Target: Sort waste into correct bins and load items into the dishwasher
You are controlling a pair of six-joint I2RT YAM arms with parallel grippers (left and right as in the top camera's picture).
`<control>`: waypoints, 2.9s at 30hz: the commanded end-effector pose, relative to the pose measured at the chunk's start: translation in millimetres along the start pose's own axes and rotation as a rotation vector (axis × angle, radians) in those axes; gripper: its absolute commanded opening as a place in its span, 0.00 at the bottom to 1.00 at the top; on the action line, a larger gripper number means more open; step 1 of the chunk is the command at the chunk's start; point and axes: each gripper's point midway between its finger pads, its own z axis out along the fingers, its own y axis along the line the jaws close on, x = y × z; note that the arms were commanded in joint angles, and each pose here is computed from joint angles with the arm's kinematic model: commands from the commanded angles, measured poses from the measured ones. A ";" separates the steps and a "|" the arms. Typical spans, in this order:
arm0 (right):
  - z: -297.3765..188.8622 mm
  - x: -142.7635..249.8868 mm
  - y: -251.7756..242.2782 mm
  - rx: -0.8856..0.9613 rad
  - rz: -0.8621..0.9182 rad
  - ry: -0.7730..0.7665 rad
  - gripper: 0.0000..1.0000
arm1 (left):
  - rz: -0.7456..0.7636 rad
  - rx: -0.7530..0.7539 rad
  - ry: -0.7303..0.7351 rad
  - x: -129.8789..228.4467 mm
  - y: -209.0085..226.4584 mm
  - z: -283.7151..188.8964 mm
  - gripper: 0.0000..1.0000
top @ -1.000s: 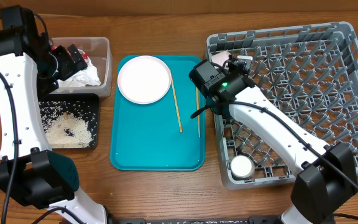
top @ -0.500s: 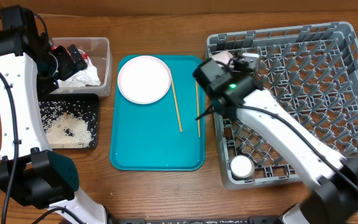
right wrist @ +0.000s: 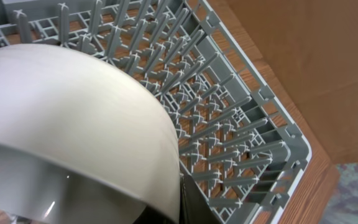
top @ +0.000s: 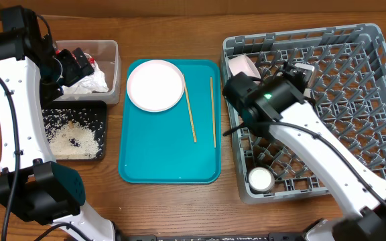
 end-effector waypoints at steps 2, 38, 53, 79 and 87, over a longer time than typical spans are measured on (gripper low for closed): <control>12.3 0.8 16.5 0.064 0.015 -0.022 0.04 | 0.018 0.004 -0.034 -2.4 -1.8 -11.3 1.00; 12.5 72.0 66.1 0.090 -0.159 0.146 0.04 | 0.018 0.004 -0.034 -2.4 -1.8 -11.3 1.00; -19.1 101.0 84.9 -0.008 -0.303 0.179 0.38 | 0.018 0.004 -0.034 -2.4 -1.8 -11.3 1.00; -112.4 15.1 296.4 -1.052 -0.060 0.309 0.69 | 0.018 0.005 -0.036 -2.9 -1.9 -11.3 1.00; -79.3 41.5 349.7 -1.035 0.067 0.439 0.53 | 0.018 0.005 -0.036 -2.9 -1.9 -11.3 1.00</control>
